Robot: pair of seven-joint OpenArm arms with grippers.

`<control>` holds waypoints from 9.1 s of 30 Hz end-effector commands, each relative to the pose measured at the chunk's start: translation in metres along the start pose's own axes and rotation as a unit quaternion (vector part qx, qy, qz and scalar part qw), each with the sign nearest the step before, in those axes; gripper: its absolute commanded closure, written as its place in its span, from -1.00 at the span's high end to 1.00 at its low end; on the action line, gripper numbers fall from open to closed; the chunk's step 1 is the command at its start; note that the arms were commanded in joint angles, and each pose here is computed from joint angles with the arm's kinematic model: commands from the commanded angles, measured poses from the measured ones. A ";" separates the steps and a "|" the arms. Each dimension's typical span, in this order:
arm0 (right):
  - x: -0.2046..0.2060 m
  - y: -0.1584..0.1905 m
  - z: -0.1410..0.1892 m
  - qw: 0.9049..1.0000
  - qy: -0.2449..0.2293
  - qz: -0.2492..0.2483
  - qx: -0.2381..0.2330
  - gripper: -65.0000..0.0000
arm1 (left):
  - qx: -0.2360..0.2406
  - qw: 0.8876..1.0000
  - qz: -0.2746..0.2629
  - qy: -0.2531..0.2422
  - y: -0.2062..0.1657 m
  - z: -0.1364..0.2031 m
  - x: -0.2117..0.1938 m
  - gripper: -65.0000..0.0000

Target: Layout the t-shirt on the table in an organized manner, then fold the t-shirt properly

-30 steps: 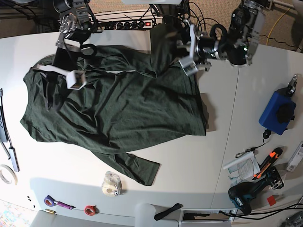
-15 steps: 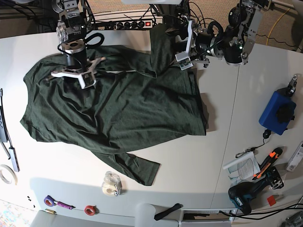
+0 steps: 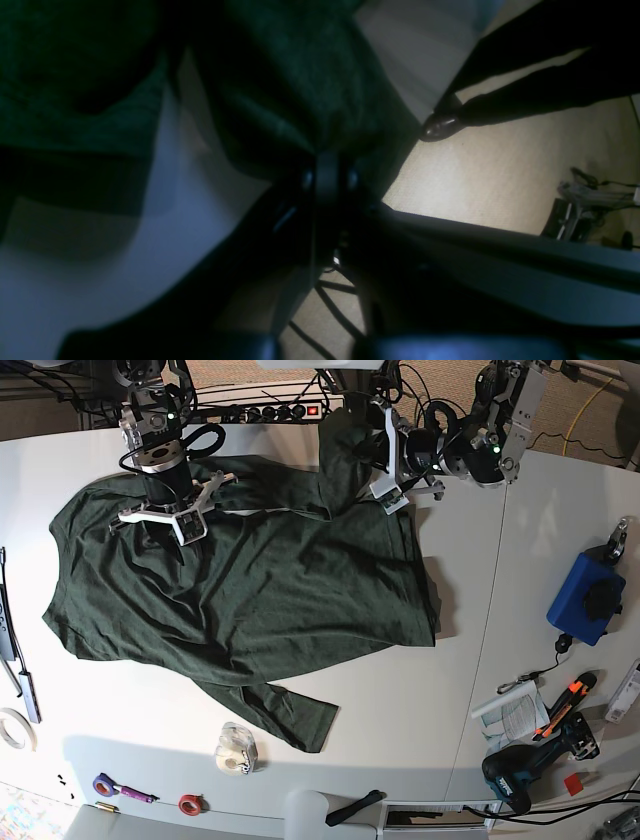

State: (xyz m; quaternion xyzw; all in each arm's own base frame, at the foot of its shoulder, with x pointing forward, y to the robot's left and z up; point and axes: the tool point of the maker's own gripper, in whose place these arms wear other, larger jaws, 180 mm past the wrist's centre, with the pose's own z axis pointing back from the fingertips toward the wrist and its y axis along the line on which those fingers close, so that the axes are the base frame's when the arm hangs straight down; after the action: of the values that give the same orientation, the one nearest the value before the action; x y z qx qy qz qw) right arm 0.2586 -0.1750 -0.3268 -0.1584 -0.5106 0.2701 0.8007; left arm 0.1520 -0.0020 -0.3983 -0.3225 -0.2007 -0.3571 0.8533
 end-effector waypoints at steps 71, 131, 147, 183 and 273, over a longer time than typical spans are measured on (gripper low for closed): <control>0.049 -0.123 0.041 0.972 -0.063 -0.046 -0.220 -0.51 | 0.001 0.982 0.106 -0.159 0.044 0.084 0.017 -1.00; -0.194 -0.097 0.026 0.943 0.240 -0.219 -0.065 -0.51 | 0.324 0.919 0.102 0.202 0.123 0.112 -0.131 -1.00; -0.194 -0.097 0.026 0.943 0.240 -0.220 -0.066 -0.51 | 0.265 0.942 0.202 0.039 0.127 0.161 -0.115 -1.00; -0.012 -0.192 0.034 0.971 -0.041 -0.159 -0.176 -0.51 | 0.053 0.978 0.056 -0.196 0.085 0.125 0.051 -0.60; -0.212 -0.251 0.002 0.912 0.163 -0.320 -0.198 -1.00 | 0.284 0.959 0.014 0.014 0.179 0.049 0.020 -1.00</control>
State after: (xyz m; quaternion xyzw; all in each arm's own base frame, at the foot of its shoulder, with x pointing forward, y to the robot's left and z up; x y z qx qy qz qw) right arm 0.2437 -0.4905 -0.3728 -0.1667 -0.4116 -0.1429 0.8845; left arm 0.3006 0.0905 -0.4086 -0.1226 -0.3266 -0.2747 0.8960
